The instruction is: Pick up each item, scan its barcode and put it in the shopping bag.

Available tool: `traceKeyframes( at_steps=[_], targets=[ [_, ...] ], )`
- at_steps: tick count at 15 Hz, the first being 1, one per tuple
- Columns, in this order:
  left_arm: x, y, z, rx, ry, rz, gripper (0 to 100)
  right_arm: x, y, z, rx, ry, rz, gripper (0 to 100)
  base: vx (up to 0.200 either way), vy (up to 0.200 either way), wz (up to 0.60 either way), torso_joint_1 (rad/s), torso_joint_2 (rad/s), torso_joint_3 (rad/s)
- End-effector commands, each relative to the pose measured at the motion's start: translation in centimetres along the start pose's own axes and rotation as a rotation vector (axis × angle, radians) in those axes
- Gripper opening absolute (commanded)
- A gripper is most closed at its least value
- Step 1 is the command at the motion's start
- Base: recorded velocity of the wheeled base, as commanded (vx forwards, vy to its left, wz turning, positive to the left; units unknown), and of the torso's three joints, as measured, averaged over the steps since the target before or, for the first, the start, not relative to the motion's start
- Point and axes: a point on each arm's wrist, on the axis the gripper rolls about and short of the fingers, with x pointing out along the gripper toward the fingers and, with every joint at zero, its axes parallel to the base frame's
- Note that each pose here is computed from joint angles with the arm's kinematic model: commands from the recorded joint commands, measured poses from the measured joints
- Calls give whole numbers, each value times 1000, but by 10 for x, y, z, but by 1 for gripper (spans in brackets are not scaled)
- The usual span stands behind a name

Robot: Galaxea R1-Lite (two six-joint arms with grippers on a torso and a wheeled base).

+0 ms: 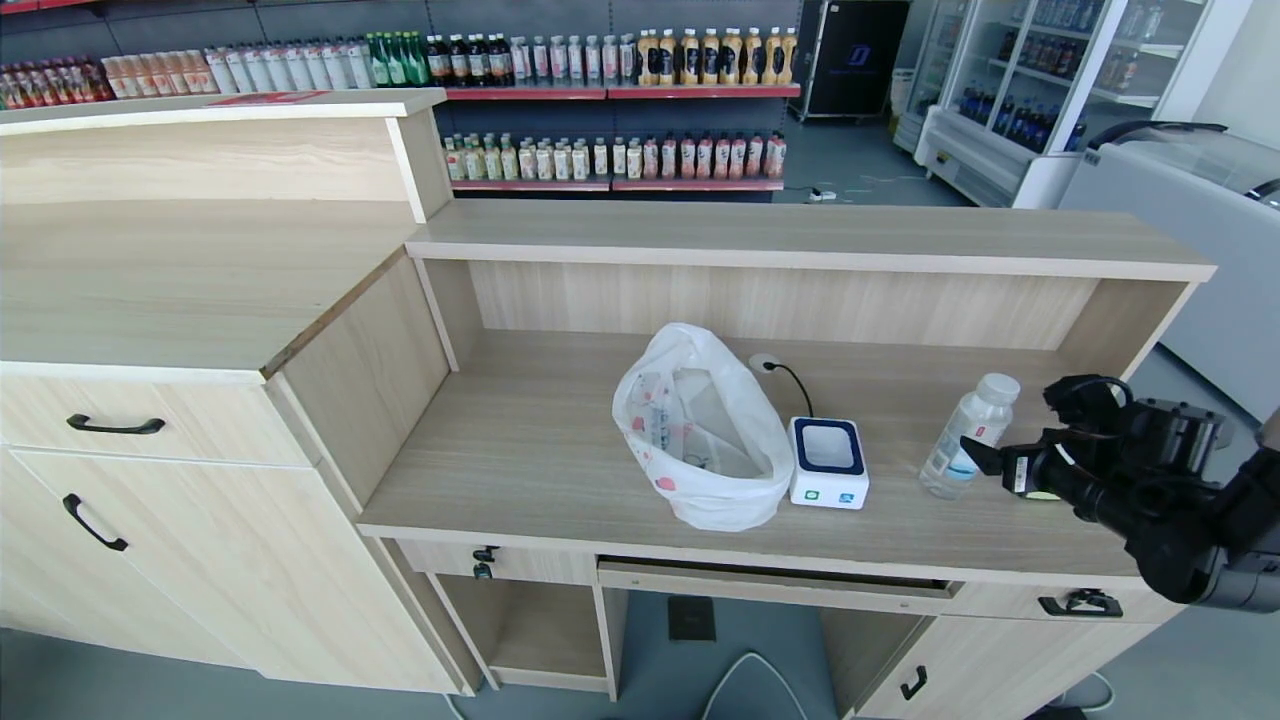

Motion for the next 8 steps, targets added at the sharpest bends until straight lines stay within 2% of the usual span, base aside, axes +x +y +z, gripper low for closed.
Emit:
traceKeyframes(
  at_steps=[1, 8],
  targets=[
    [0, 0, 0, 0, 1, 0, 100, 8, 4, -6, -2, 10, 14, 100, 0, 0, 0, 0, 0, 0],
    [0, 0, 0, 0, 1, 0, 100, 33, 17, -9, -1, -19, 49, 100, 0, 0, 0, 0, 0, 0]
  ],
)
